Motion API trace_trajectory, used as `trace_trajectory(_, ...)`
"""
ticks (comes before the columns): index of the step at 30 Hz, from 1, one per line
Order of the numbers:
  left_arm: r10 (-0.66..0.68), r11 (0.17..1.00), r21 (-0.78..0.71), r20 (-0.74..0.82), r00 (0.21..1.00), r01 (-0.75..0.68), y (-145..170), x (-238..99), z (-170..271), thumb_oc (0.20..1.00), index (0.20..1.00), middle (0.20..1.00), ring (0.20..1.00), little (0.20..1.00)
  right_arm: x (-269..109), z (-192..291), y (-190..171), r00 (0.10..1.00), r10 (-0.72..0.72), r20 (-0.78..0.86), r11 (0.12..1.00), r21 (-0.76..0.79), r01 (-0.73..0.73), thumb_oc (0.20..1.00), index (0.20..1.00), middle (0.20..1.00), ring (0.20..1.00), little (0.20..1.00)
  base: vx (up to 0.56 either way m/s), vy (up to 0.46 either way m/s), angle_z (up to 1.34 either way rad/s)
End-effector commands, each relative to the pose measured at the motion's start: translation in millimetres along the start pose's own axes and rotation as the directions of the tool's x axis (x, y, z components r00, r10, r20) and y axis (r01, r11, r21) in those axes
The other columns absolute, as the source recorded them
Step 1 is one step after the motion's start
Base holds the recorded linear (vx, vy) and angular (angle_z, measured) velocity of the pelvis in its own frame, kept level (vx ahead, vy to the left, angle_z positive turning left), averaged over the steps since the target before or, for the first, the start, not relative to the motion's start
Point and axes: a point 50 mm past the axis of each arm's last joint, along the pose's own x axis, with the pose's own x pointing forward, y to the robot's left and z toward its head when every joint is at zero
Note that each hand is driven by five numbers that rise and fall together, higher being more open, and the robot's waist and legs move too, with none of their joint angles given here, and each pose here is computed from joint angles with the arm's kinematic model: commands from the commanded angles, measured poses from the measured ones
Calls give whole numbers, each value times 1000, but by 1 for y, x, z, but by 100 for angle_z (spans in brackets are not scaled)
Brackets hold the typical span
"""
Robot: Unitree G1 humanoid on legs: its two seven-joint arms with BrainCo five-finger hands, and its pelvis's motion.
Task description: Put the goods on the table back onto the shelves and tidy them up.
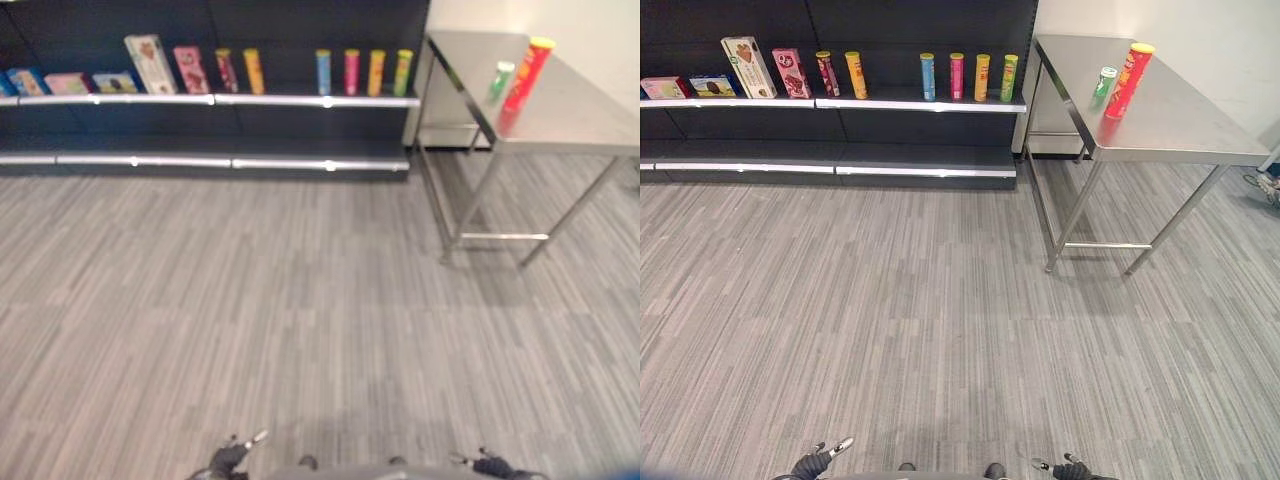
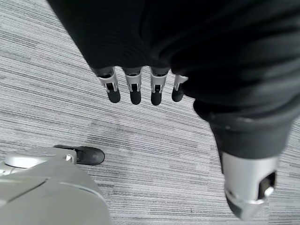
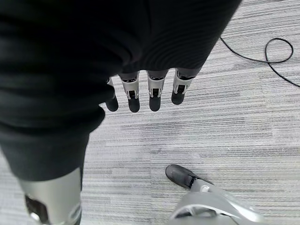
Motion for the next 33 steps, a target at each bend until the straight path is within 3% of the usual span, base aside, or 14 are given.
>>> trace_trajectory(1,-4,999,47,34,999,2,-1,4,14,1000,1000,1000,1000,1000,3,17,-6,999,-33,39,999,39,31,1000,1000,1000,1000,1000,-39,19,-3)
trace_trajectory(33,7,989,150,-1,1000,-7,-1,4,8,1000,1000,1000,1000,1000,1,2,-1,1000,-25,-7,1000,5,25,1000,1000,1000,1000,1000,-17,5,-2)
